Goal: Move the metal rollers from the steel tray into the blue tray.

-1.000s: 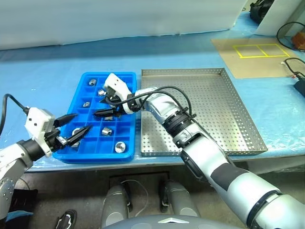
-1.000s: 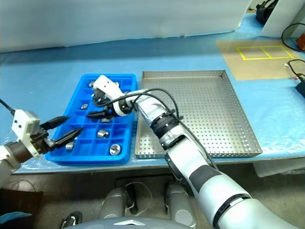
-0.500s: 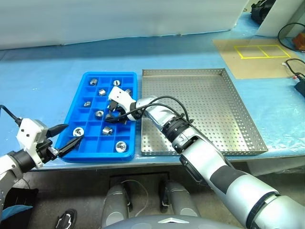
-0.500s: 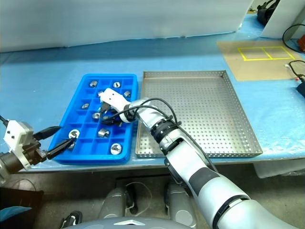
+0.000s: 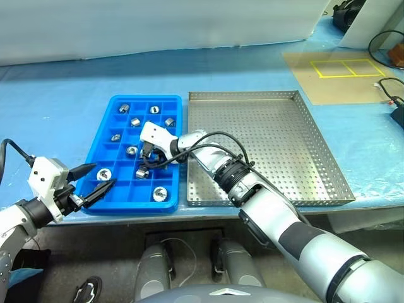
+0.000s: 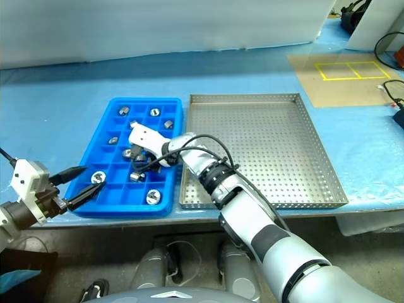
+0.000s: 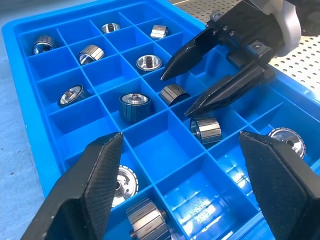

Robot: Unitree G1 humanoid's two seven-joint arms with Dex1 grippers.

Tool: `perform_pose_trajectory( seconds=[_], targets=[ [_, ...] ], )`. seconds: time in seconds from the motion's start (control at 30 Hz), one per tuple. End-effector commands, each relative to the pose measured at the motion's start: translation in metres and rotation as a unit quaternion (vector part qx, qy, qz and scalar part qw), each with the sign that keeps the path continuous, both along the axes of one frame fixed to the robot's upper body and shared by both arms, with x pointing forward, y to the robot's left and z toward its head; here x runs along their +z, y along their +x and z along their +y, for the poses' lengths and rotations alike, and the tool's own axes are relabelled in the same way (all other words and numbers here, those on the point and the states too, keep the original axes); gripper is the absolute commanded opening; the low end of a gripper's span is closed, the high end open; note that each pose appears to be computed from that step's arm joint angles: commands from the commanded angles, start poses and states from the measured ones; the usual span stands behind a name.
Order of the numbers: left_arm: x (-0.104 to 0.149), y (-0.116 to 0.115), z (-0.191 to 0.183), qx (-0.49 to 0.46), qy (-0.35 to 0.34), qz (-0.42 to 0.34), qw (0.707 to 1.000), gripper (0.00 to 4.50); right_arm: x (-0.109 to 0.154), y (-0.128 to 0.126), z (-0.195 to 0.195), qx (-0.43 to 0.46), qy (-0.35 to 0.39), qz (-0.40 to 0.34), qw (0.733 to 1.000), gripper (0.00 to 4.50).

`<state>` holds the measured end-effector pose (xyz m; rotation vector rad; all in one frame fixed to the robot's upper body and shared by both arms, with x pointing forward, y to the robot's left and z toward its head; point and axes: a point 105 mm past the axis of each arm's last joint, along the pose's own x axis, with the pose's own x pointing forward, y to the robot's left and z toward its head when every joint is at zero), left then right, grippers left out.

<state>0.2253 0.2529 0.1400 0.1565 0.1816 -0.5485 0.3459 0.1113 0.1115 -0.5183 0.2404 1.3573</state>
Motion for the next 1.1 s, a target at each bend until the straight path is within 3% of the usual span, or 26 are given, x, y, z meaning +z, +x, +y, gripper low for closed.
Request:
perform_pose_trajectory(
  seconds=[0.03,0.1,0.23,0.7,0.87,1.1],
  targets=[
    [0.006,-0.001,-0.009,-0.015,-0.002,-0.013,1.000,3.92,0.006,-0.017,0.021,0.028,0.029,-0.009,0.999,3.09],
    [0.006,-0.001,-0.011,-0.016,-0.003,-0.013,1.000,3.92,0.006,-0.017,0.021,0.026,0.029,-0.009,0.999,2.67],
    [0.005,-0.001,-0.013,-0.019,-0.004,-0.012,1.000,3.92,0.006,-0.015,0.020,0.021,0.027,-0.006,0.999,1.30],
    [0.008,0.003,-0.018,-0.025,-0.013,-0.016,0.999,3.92,0.007,-0.018,0.022,0.030,0.029,-0.012,0.999,1.30],
    [0.008,0.004,-0.020,-0.025,-0.015,-0.017,0.999,3.92,0.013,-0.015,0.021,0.023,0.041,-0.018,0.999,0.03],
    [0.009,0.006,-0.024,-0.029,-0.019,-0.018,0.999,3.92,0.039,-0.009,0.019,0.013,0.090,-0.006,0.996,0.03]
  ],
)
